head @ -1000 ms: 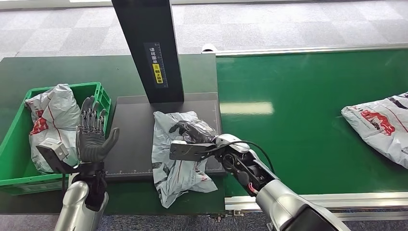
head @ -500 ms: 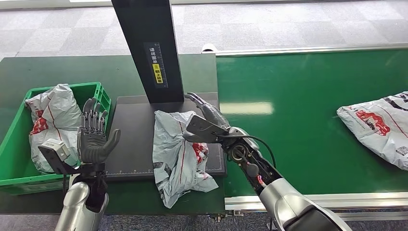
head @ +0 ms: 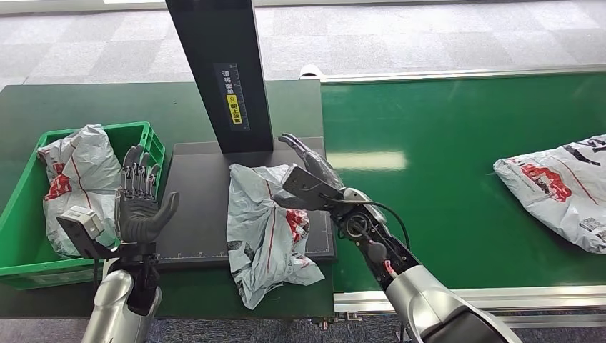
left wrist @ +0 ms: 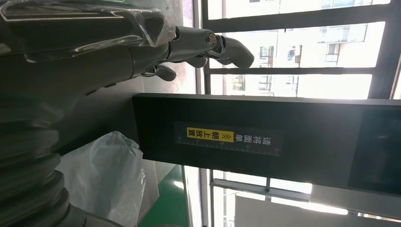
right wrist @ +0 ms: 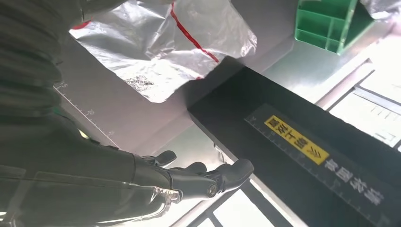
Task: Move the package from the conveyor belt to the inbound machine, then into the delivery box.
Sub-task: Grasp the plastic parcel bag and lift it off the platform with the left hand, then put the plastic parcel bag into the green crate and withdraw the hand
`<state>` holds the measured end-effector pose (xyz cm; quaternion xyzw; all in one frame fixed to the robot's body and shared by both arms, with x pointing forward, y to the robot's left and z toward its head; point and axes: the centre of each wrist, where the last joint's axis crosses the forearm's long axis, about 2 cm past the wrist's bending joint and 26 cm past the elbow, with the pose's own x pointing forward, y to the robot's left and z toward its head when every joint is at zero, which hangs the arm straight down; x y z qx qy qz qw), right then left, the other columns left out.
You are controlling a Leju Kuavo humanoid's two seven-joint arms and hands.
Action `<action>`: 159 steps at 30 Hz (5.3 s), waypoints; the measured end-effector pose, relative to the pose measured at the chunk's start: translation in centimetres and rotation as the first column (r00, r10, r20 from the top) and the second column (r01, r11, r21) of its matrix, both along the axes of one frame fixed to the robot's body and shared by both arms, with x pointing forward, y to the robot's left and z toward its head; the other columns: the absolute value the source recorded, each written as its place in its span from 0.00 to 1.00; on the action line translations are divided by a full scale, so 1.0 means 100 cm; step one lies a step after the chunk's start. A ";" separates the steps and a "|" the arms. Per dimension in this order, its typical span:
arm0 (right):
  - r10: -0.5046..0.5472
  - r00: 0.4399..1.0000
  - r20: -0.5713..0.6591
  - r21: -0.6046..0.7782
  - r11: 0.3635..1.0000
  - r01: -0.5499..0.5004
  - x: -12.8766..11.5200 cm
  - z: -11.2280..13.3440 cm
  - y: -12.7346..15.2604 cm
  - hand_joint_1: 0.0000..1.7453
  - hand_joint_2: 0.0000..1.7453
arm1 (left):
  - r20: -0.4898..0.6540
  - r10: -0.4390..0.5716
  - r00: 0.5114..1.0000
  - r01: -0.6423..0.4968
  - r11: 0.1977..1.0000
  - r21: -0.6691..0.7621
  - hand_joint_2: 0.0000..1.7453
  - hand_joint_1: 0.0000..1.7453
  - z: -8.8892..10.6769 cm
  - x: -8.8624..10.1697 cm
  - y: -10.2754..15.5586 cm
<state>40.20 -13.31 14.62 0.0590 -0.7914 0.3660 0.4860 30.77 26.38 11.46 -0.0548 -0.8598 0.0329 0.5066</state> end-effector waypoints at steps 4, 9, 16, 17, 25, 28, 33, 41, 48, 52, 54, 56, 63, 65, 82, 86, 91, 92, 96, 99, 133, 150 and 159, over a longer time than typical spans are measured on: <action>-0.041 0.999 0.023 0.118 0.992 0.038 0.002 0.005 -0.002 0.00 1.00 | -0.004 -0.002 1.000 0.002 1.000 0.002 1.00 0.00 -0.001 -0.001 0.000; -0.102 0.994 0.027 0.243 0.966 0.092 0.004 0.010 -0.004 0.00 1.00 | -0.036 -0.005 0.999 0.007 0.997 0.075 1.00 0.00 -0.004 -0.004 -0.001; -0.202 0.979 -0.014 0.394 0.899 0.191 0.008 0.014 -0.012 0.00 1.00 | -0.046 -0.054 0.997 0.070 0.872 0.484 1.00 0.00 -0.012 -0.004 -0.026; -0.214 0.977 -0.016 0.404 0.892 0.203 0.009 0.014 -0.014 0.00 1.00 | -0.041 -0.074 0.996 0.084 0.861 0.501 1.00 0.00 -0.011 -0.002 -0.030; -0.266 0.964 -0.023 0.446 0.860 0.248 0.011 0.017 -0.018 0.00 1.00 | -0.032 -0.224 0.974 0.200 0.781 0.591 1.00 0.00 -0.012 0.006 -0.046; -0.268 0.963 -0.022 0.450 0.857 0.249 0.012 0.018 -0.018 0.00 1.00 | -0.051 -0.270 0.962 0.243 0.752 0.612 1.00 0.00 -0.014 0.008 -0.048; -0.273 0.962 -0.019 0.453 0.855 0.252 0.014 0.020 -0.020 0.00 1.00 | -0.070 -0.281 0.957 0.251 0.685 0.684 1.00 0.00 -0.019 0.009 -0.050; -0.280 0.960 -0.018 0.450 0.855 0.258 0.015 0.020 -0.025 0.00 1.00 | -0.099 -0.281 0.955 0.261 0.628 0.733 1.00 0.00 -0.023 0.010 -0.051; -0.284 0.959 -0.017 0.453 0.852 0.261 0.017 0.021 -0.026 0.00 1.00 | -0.206 -0.229 0.951 0.292 0.451 0.843 1.00 0.00 -0.031 0.013 -0.055; -0.274 0.962 -0.012 0.443 0.861 0.251 0.017 0.022 -0.025 0.00 1.00 | -0.286 -0.228 0.931 0.355 0.379 0.854 1.00 0.00 -0.040 0.011 -0.056; -0.269 0.963 -0.008 0.436 0.866 0.245 0.017 0.022 -0.024 0.00 1.00 | -0.310 -0.226 0.923 0.374 0.350 0.859 1.00 0.00 -0.043 0.011 -0.056; -0.266 0.964 -0.005 0.430 0.870 0.242 0.016 0.021 -0.023 0.00 1.00 | -0.322 -0.229 0.919 0.384 0.329 0.863 1.00 0.00 -0.044 0.011 -0.056; -0.228 0.973 -0.035 0.370 0.902 0.225 0.015 0.019 -0.020 0.00 1.00 | -0.352 -0.275 0.895 0.425 0.282 0.860 1.00 0.00 -0.046 0.012 -0.059; -0.215 0.975 -0.046 0.348 0.912 0.218 0.014 0.018 -0.019 0.00 1.00 | -0.355 -0.282 0.891 0.430 0.277 0.859 1.00 0.00 -0.046 0.012 -0.059; -0.204 0.977 -0.060 0.311 0.926 0.213 0.011 0.010 -0.022 0.00 1.00 | -0.291 -0.301 0.908 0.376 0.281 0.883 0.00 0.95 -0.043 0.014 -0.061; -0.203 0.977 -0.067 0.309 0.927 0.214 0.010 0.006 -0.025 0.00 1.00 | -0.147 -0.264 0.953 0.224 0.291 0.930 0.00 0.97 -0.045 0.009 -0.062; -0.195 0.978 -0.070 0.310 0.928 0.207 0.009 0.005 -0.026 0.00 1.00 | -0.081 -0.249 0.965 0.156 0.298 0.942 0.00 1.00 -0.047 0.003 -0.063; -0.191 0.979 -0.070 0.310 0.929 0.203 0.009 0.005 -0.026 0.00 1.00 | -0.066 -0.244 0.967 0.140 0.299 0.944 0.00 1.00 -0.048 0.001 -0.063; -0.176 0.982 -0.067 0.311 0.932 0.188 0.009 0.005 -0.026 0.00 1.00 | -0.028 -0.215 0.976 0.090 0.283 0.955 0.00 1.00 -0.051 -0.004 -0.063; -0.165 0.984 -0.062 0.313 0.933 0.176 0.009 0.005 -0.026 0.00 1.00 | -0.010 -0.202 0.979 0.067 0.276 0.959 0.00 1.00 -0.052 -0.006 -0.063; 0.173 0.872 -0.457 0.243 0.968 -0.064 -0.006 -0.017 -0.008 0.00 1.00 | 0.727 0.328 0.603 -0.798 0.262 0.543 1.00 1.00 0.054 -0.015 0.026; 0.147 0.881 -0.449 0.201 0.978 -0.060 -0.013 -0.033 -0.021 0.00 1.00 | 0.530 0.732 0.429 -0.622 -0.186 0.760 1.00 1.00 0.039 -0.001 0.080; 0.159 0.872 -0.462 0.183 0.980 -0.082 -0.013 -0.035 -0.025 0.00 1.00 | 0.350 0.725 0.593 -0.416 -0.096 0.904 1.00 0.12 -0.016 0.011 0.087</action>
